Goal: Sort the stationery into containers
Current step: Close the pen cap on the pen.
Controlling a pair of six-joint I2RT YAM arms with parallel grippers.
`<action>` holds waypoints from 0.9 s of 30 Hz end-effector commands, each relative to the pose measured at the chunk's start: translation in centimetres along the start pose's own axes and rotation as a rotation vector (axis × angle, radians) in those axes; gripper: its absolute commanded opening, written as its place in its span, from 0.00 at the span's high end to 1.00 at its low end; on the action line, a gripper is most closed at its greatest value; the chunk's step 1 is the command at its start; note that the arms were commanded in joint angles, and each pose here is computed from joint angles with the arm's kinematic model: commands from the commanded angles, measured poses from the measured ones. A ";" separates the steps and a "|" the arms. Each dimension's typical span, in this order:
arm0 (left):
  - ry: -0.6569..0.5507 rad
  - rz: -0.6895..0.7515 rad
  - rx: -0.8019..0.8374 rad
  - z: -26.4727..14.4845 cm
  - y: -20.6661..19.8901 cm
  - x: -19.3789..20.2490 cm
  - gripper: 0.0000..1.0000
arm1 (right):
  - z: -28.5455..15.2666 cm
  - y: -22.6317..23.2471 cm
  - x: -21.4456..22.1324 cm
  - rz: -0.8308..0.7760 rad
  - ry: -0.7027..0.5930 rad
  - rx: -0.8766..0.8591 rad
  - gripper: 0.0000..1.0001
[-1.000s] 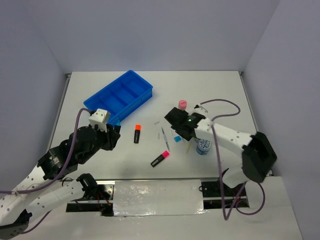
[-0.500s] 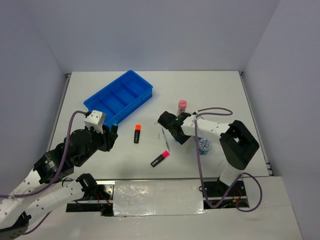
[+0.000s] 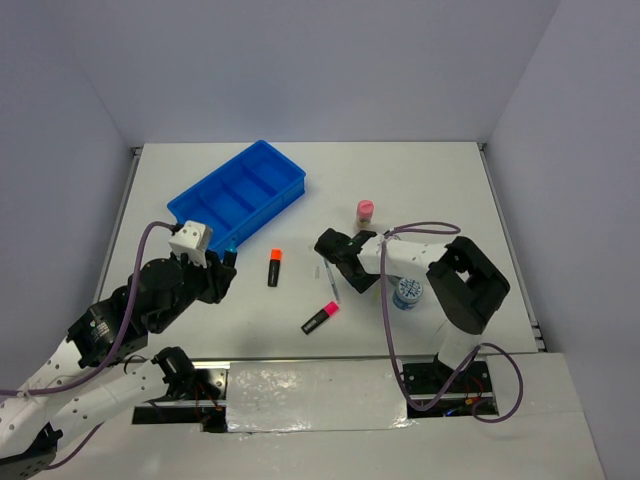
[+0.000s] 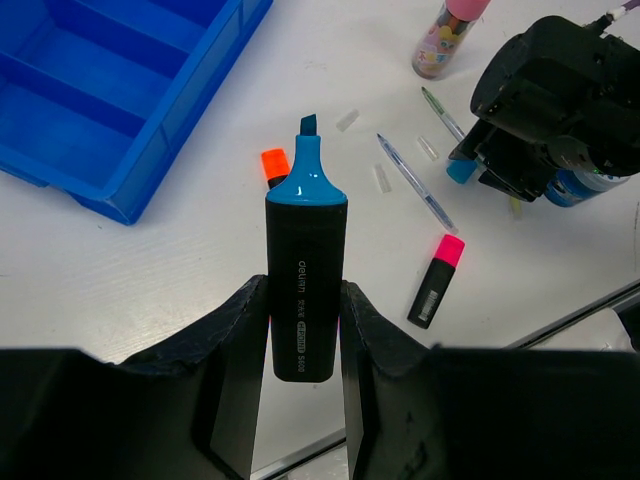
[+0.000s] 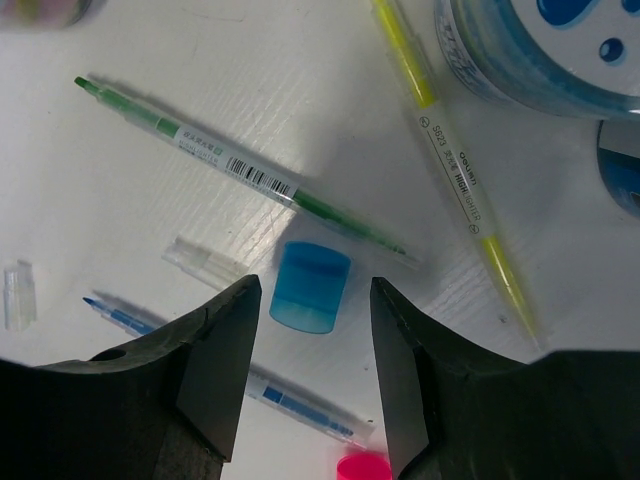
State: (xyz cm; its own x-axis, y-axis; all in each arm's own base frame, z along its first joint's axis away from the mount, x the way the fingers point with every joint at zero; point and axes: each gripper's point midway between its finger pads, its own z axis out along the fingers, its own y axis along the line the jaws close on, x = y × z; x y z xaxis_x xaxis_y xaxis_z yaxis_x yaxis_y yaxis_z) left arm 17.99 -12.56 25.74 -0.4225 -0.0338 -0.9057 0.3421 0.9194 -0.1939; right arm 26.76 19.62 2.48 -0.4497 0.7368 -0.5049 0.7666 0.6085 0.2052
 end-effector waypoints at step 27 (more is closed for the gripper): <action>-0.031 0.014 0.040 0.1 -0.8 -0.8 0.99 | -2.0 0.4 -1.4 0.039 -0.017 -0.087 0.78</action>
State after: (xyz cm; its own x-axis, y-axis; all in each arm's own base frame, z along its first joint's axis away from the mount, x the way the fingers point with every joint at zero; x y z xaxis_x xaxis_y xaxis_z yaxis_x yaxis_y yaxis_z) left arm 17.91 -12.72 25.61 -0.4272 -0.0300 -0.9037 0.3496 0.9162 -0.1957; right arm 26.26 19.19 2.01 -0.4431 0.7456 -0.4977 0.7710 0.6003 0.2127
